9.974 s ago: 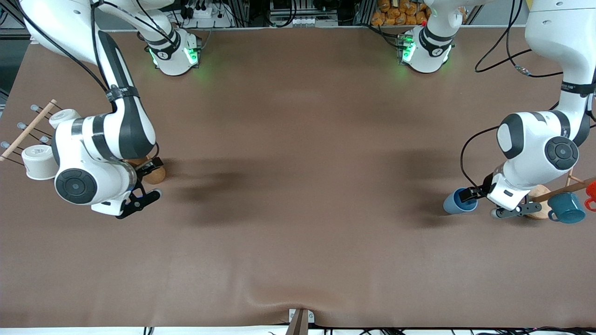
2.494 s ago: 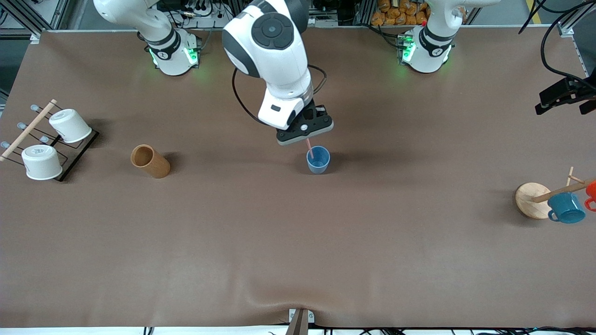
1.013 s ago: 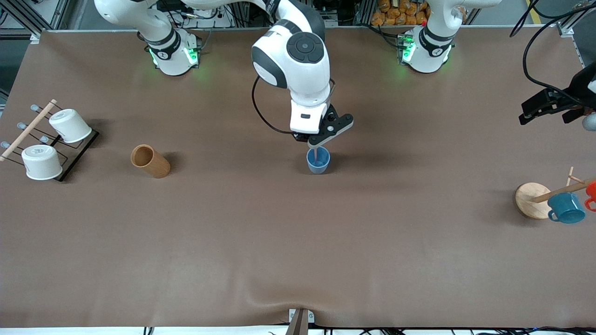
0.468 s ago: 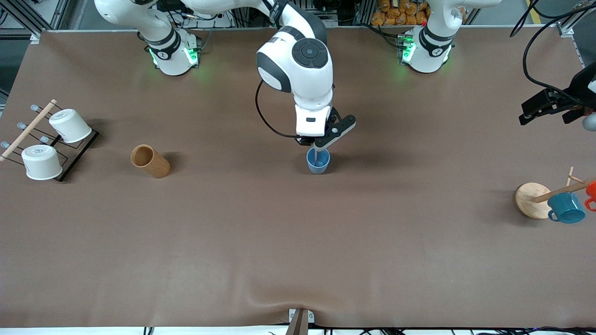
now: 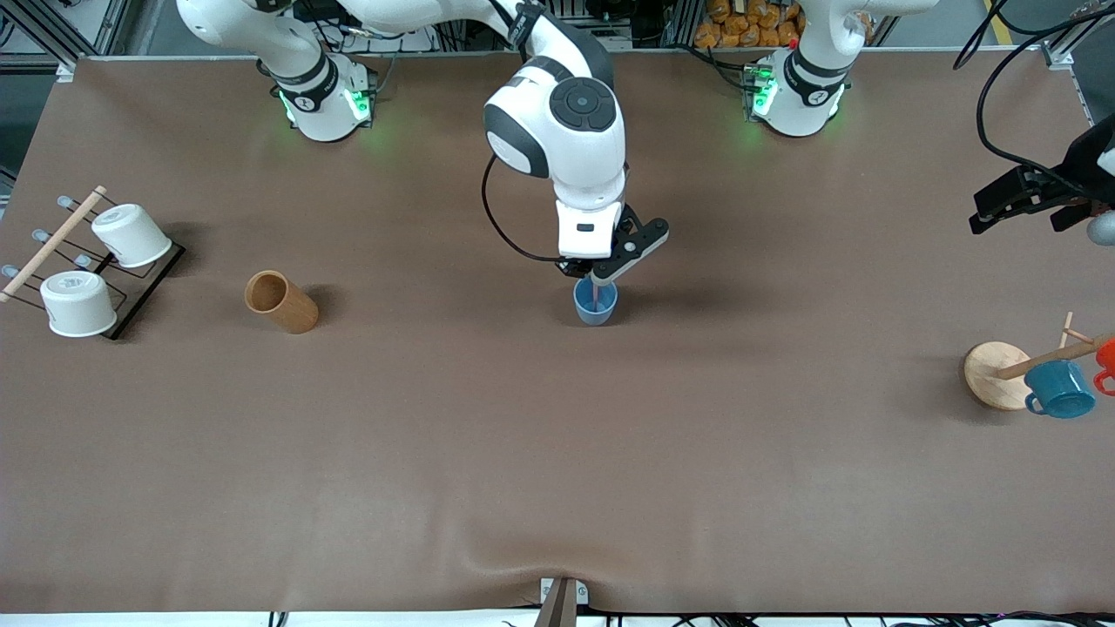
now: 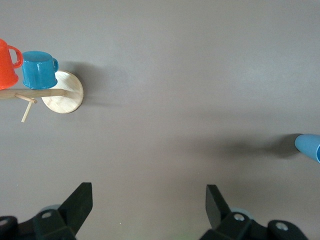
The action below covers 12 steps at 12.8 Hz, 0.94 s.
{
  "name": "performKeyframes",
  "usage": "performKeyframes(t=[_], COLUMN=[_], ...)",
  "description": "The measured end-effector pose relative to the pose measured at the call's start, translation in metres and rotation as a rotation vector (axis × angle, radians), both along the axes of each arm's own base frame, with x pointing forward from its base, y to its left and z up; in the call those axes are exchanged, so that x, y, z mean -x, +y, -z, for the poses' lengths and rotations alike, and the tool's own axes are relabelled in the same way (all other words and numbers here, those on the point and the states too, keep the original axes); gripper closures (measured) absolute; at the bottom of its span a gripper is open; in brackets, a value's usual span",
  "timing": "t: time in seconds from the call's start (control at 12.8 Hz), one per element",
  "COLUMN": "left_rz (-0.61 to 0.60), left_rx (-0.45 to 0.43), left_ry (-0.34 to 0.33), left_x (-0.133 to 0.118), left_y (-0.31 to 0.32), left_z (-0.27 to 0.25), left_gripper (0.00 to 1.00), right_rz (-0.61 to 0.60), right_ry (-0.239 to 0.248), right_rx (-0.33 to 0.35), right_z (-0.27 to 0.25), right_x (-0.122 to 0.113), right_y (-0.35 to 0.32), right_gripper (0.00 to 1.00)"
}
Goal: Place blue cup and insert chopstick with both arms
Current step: 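Lower the chopstick into the blue cup with the right gripper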
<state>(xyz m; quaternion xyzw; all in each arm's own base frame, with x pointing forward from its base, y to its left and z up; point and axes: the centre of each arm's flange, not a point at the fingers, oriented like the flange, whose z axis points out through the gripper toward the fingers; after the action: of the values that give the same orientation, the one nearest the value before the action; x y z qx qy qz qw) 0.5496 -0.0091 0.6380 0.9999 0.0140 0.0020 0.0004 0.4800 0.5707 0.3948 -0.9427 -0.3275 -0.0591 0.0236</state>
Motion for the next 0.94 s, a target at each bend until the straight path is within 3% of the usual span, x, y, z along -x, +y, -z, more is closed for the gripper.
performKeyframes(t=[0.08,0.55,0.62,0.94], left_rz=[0.000,-0.003,-0.003,-0.002], left_rx=[0.000,0.000,0.000,0.000], left_ry=[0.000,0.000,0.000,0.000], left_x=[0.000,0.000,0.000,0.000], left_y=[0.000,0.001,0.001,0.001], left_z=[0.000,0.000,0.000,0.000], left_gripper=[0.00,0.00,0.00,0.00], right_rz=[-0.001,0.003,0.005,0.027], right_ry=[0.000,-0.004,-0.006,-0.014], right_rx=[0.000,0.001,0.000,0.000], right_z=[0.000,-0.001,-0.002,-0.017], right_x=[0.000,-0.002,-0.003,-0.013], right_y=[0.000,-0.001,-0.002,-0.013], right_gripper=[0.75,0.07,0.00,0.00])
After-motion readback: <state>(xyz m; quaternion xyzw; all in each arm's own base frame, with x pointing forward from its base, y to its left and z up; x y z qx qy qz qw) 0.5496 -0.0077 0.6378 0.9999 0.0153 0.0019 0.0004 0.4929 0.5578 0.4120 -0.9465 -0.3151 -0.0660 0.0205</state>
